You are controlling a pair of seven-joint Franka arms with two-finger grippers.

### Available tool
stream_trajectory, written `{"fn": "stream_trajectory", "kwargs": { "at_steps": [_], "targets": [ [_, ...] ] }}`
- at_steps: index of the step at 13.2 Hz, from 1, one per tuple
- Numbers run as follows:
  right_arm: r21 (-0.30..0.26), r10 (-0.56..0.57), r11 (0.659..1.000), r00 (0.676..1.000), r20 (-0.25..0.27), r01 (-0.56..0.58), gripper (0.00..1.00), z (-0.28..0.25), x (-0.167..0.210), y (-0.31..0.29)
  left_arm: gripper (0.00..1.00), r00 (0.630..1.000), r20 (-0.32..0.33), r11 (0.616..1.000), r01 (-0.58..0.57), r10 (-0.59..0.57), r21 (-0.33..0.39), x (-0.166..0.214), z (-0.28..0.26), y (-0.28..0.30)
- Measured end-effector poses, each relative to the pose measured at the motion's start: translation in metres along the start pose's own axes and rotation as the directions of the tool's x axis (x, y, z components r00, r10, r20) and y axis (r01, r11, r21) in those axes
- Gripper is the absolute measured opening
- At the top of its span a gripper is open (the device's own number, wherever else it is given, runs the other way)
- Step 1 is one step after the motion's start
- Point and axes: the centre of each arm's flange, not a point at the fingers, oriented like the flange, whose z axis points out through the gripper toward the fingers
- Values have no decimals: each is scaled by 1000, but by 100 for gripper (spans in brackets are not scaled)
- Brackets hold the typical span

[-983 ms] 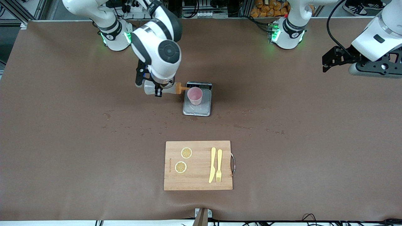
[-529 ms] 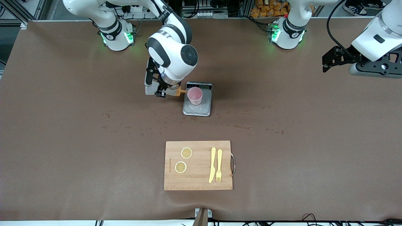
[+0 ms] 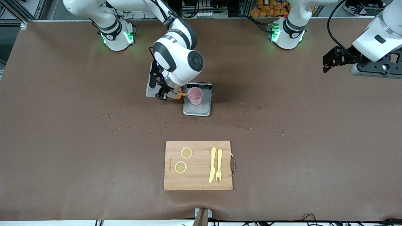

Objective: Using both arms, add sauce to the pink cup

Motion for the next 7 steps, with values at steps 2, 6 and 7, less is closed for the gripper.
{"fn": "stream_trajectory", "kwargs": {
  "at_steps": [2, 6, 7],
  "targets": [
    [0, -10, 1000, 1000, -8, 10, 46, 1, -5, 5, 100, 1000, -2, 1000, 0, 0, 0, 0, 0, 0],
    [1, -23, 1000, 999, -29, 23, 46, 4, -5, 4, 100, 1000, -4, 1000, 0, 0, 0, 1, 0, 0],
    [2, -30, 1000, 999, -28, 30, 46, 3, -3, 3, 100, 1000, -4, 1000, 0, 0, 0, 1, 0, 0]
  ]
}}
